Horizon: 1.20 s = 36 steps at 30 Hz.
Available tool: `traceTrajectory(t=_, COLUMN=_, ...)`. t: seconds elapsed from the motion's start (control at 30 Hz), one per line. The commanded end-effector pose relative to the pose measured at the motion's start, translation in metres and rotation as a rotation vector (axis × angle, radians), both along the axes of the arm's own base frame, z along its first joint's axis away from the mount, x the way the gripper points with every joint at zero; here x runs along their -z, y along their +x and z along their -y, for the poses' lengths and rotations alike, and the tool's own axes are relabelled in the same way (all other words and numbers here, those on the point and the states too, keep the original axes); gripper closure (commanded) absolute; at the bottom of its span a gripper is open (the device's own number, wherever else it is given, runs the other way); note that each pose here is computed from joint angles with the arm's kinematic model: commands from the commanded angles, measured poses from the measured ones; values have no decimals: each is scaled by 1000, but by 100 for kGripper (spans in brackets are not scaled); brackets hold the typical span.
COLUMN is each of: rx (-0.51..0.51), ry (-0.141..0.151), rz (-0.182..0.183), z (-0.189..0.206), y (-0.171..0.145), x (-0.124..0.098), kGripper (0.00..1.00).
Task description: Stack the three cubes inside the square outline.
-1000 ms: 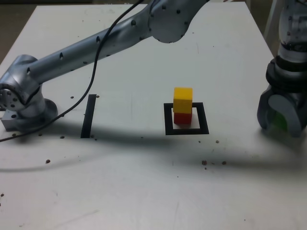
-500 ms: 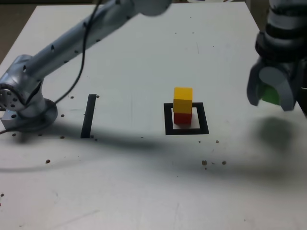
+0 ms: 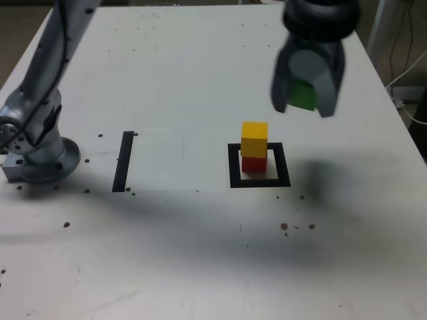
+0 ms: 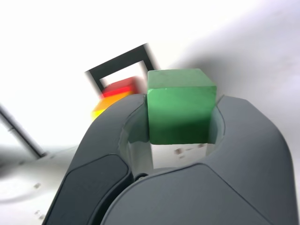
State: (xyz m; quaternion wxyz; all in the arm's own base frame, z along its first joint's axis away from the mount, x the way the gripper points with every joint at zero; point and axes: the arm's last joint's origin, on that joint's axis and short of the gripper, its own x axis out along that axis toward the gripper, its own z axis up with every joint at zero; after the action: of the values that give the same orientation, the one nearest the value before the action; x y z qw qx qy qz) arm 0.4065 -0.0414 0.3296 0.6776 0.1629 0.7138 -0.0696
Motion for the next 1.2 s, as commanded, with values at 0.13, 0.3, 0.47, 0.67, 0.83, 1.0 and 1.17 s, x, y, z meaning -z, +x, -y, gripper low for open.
traceTrajectory(t=0.13, rx=-51, ry=4, rz=-19, z=-1, y=-38, x=-18, kGripper=71)
traceTrajectory(t=0.3, rx=-86, ry=-16, rz=-15, z=-2, y=-54, x=-20, kGripper=71)
traceTrajectory(t=0.47, rx=-107, ry=-48, rz=-8, z=-1, y=-61, x=-14, kGripper=71)
traceTrajectory(t=0.67, rx=-142, ry=-95, rz=10, z=1, y=-63, x=-1, kGripper=71)
traceTrajectory(t=0.83, rx=-167, ry=-117, rz=19, z=2, y=-65, x=9, kGripper=71)
traceTrajectory(t=1.0, rx=-182, ry=-118, rz=22, z=2, y=-66, x=16, kGripper=71)
traceTrajectory(t=1.17, rx=-189, ry=-119, rz=21, z=2, y=-66, x=18, kGripper=71)
